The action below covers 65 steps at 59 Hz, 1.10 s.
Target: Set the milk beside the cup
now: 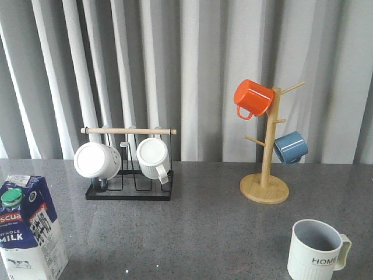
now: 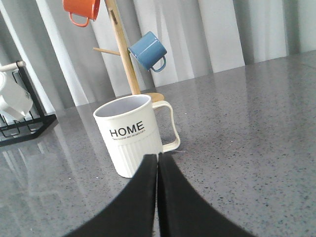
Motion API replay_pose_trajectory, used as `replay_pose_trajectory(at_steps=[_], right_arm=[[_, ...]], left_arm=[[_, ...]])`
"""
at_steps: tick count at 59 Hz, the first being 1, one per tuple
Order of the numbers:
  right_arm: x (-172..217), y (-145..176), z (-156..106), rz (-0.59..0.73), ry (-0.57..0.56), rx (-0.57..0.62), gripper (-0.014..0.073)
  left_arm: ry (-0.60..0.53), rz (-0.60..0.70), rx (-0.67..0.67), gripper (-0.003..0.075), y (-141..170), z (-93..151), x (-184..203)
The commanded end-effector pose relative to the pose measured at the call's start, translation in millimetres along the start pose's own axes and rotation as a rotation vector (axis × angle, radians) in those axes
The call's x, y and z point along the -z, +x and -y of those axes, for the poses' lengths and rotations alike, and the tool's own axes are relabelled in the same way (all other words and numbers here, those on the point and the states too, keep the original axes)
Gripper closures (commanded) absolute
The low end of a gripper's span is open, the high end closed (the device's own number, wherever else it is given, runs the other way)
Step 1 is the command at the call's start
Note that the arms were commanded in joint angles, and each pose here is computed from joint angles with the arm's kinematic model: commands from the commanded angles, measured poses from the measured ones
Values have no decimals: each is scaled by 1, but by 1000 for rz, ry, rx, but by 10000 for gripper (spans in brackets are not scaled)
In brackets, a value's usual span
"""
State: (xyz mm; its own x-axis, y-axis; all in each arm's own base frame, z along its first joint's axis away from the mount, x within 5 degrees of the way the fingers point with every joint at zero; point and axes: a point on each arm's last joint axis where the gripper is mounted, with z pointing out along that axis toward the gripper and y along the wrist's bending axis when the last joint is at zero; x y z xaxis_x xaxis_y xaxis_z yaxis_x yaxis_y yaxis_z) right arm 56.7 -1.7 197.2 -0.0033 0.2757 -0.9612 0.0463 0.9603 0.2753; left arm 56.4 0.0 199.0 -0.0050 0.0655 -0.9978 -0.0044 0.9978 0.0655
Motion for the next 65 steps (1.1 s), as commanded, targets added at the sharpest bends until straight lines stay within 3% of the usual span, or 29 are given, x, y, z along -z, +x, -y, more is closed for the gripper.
replay_pose_trajectory(at_steps=[1,14,26,38,44,54,65], right_arm=[[1,-4,1,80,0,-87,606],[1,-4,1,78,-5,-179,606],[1,-9,0,103,-9,-185,606],[6,-36,-8,163,-32,-138,601],[7,-53,-14,183,-40,-115,573],[8,-88,-23,236,-46,-28,424],[1,-110,-29,240,-40,-7,129]], left_arm=[[-12,106,43,727,-14,-2,2],[-22,183,253,727,-21,-4,3],[-36,225,482,727,-23,-8,4],[-57,267,663,713,-26,-13,5],[-49,262,823,680,-25,-13,5],[12,212,1060,575,-25,-9,5],[50,253,1147,407,-42,-9,8]])
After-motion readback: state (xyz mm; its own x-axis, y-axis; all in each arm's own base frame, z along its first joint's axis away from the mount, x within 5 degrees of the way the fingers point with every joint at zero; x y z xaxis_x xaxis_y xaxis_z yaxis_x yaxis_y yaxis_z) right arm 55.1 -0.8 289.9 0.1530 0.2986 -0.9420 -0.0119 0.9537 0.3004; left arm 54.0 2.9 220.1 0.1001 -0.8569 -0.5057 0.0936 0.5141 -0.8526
